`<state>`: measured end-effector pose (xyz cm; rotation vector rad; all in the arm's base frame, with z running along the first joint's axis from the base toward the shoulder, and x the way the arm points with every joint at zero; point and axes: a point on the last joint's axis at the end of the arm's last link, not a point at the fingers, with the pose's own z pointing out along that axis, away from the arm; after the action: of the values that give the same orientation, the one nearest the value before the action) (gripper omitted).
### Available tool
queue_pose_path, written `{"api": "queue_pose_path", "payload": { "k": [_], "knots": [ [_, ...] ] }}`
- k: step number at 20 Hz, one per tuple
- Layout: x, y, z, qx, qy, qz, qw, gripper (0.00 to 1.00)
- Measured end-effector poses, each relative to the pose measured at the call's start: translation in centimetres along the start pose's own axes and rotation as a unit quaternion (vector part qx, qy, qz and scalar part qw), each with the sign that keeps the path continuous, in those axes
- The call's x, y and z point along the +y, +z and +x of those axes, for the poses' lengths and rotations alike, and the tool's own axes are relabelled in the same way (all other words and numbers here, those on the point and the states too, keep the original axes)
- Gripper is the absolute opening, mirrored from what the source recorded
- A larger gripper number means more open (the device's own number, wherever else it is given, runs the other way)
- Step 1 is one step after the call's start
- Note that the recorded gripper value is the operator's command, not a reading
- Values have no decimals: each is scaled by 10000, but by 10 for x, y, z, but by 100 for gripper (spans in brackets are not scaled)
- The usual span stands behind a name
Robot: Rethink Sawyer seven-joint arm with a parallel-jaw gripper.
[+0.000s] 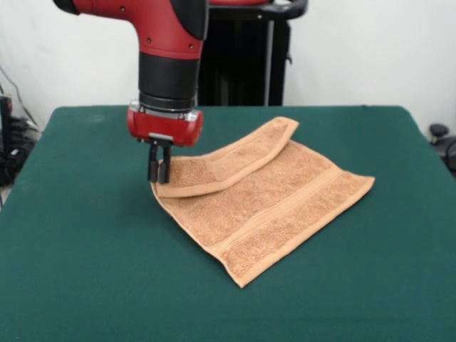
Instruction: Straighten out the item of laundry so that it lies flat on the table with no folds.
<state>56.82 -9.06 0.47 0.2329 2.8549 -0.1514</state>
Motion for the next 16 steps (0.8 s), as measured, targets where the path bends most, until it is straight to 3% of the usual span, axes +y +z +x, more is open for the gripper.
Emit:
{"api": "queue_pose_path", "payload": {
  "k": [8,16],
  "knots": [
    [-4,6,11,-187,-324,-41,9993,0],
    [-11,18,39,-258,-533,-198,9981,0]
  ]
}}
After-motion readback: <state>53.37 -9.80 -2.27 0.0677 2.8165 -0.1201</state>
